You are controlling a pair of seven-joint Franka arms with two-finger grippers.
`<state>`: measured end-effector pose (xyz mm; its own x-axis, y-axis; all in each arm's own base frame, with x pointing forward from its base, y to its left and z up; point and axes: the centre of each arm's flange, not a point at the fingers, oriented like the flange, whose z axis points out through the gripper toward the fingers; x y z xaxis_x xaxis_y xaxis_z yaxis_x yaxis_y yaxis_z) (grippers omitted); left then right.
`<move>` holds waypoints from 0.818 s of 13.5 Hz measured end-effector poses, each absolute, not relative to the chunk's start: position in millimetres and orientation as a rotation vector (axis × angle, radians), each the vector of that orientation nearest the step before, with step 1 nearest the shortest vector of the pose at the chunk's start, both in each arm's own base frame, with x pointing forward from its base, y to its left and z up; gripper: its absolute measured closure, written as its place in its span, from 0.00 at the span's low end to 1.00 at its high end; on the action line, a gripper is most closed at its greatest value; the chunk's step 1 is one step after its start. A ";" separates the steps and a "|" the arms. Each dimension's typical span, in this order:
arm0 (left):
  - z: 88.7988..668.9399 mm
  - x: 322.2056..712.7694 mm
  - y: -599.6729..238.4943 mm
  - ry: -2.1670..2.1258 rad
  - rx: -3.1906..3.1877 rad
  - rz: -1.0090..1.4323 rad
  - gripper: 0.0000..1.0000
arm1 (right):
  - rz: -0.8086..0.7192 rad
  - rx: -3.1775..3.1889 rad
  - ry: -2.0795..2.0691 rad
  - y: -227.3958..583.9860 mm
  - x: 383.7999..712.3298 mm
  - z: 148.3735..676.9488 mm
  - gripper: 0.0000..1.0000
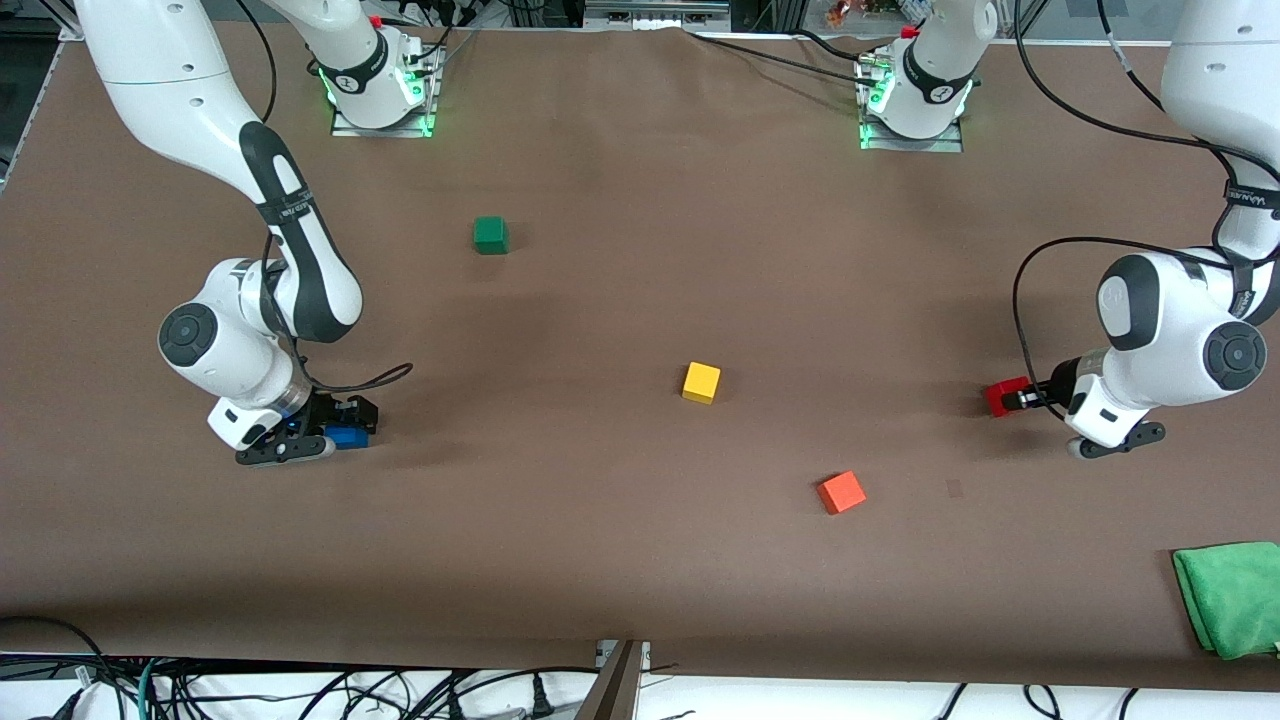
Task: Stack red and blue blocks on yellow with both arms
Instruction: 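Grasp the blue cube with the right gripper while the left gripper grasps red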
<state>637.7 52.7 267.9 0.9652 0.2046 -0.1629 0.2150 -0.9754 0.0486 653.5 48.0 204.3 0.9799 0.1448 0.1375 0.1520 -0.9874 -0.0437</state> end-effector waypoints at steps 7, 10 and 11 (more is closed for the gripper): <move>349.9 641.4 -196.2 -0.072 3.043 -0.126 0.45 | -0.217 -3.068 -0.331 48.7 657.7 203.0 0.41; 348.1 625.0 -265.5 -0.187 3.035 -0.126 0.45 | -0.210 -3.067 -0.334 48.9 658.4 203.6 0.45; 339.3 620.7 -279.9 -0.199 3.034 -0.144 0.45 | -0.182 -3.062 -0.337 50.5 659.5 205.4 0.45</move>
